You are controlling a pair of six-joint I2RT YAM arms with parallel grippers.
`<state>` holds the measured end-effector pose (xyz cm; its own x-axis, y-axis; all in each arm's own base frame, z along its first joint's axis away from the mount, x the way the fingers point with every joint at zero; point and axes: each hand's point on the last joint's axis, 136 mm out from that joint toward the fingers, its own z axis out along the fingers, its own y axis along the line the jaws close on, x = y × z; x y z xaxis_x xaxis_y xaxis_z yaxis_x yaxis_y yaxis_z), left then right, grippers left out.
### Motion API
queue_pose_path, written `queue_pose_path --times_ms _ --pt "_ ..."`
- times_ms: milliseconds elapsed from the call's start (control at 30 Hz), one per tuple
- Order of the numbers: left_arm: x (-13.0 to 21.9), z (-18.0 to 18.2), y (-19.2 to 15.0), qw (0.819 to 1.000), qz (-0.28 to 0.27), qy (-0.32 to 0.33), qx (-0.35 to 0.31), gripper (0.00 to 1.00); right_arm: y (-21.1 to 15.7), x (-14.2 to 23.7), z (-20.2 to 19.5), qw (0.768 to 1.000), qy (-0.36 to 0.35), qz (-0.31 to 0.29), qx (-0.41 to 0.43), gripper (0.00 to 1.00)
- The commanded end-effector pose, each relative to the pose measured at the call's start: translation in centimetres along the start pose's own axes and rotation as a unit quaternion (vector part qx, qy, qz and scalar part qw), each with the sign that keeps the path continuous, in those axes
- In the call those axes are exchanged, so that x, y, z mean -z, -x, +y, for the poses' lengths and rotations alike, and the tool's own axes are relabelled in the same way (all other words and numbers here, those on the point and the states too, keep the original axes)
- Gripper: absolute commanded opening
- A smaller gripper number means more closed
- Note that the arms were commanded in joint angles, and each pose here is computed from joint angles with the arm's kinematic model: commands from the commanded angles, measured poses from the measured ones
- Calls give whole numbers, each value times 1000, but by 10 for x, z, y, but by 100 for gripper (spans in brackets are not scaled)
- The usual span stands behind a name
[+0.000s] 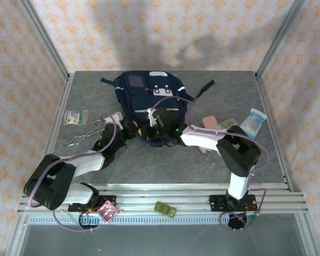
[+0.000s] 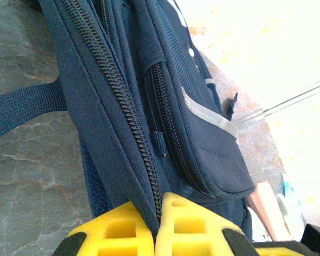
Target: Pack the student bag
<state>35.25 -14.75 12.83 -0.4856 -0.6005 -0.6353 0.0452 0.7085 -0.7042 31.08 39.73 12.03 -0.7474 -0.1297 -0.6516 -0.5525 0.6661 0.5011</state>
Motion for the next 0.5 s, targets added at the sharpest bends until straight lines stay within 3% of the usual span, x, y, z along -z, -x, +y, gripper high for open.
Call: queue_pose_path --times_ms 0,300,467 --pt "21 -73 57 986 -96 -136 -1 0 -2 16 -33 996 -78 -27 -18 0" --pt "16 -41 46 992 -88 -87 -3 0 13 83 -43 982 -24 -145 -117 0" --pt "11 -44 37 992 -70 -103 5 0 0 78 -46 984 -24 -125 -121 0"
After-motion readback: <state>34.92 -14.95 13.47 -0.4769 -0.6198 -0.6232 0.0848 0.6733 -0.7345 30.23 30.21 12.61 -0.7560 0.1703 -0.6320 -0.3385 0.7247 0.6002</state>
